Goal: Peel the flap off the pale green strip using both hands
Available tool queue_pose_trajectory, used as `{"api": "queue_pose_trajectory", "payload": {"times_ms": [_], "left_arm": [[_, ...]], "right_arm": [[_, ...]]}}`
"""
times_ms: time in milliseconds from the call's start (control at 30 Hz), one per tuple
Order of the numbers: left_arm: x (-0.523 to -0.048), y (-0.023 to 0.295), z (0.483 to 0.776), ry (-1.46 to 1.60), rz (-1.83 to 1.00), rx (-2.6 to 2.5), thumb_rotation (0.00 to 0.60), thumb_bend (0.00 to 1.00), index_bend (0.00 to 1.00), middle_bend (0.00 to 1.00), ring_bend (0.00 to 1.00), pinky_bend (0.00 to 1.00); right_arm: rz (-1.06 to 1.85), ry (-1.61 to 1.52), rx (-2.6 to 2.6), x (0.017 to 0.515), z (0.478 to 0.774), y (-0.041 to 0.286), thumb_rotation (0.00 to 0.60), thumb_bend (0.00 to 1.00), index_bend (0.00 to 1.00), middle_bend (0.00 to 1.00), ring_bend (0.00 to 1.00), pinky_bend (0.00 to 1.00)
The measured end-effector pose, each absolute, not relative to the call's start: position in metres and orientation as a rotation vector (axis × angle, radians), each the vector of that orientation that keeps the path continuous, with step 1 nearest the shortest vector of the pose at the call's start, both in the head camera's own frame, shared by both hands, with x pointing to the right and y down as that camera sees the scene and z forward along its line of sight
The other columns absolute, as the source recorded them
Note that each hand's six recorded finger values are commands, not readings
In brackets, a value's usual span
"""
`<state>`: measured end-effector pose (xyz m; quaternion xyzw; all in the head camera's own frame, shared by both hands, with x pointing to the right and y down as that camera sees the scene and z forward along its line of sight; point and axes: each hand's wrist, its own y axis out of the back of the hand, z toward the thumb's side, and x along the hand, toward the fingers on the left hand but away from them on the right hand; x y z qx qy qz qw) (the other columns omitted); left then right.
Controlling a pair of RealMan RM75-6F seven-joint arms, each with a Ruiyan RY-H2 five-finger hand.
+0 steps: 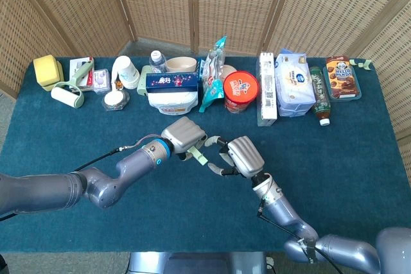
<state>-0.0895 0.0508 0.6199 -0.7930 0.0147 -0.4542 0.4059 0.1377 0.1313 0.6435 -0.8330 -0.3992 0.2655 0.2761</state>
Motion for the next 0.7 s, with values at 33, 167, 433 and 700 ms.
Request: {"api": "queue_pose_trajectory", "payload": {"times_ms": [33,167,433,700], "left_arm": [[-0.089,0.051,0.62,0.037,-1.146,-2.001,0.6,0.37,0.61,1.0,1.0,1.0],[-0.089,0.051,0.62,0.038,-1.145,-2.001,0.6,0.37,0.61,1.0,1.0,1.0],[-0.086,0.051,0.62,0.045,-1.138,-2.003,0.6,0.37,0.61,1.0,1.0,1.0],[-0.083,0.053,0.62,0.047,-1.135,-2.016,0.6,0.37,0.61,1.0,1.0,1.0]], "right_arm": [[0.714,-1.074,-2.237,0.138,0.644,0.131,0.523,0.3,0.39,1.0,0.98,0.82],[0.713,-1.075,-2.238,0.139,0.644,0.131,0.521,0.3,0.39,1.0,0.98,0.82],[0.699,-1.062,-2.247,0.134,0.641,0.135,0.523,0.3,0.4,1.0,0.98,0.82],[0.684,-1.054,-2.254,0.128,0.637,0.136,0.522,0.3,0.4,1.0,0.98,0.82]]}}
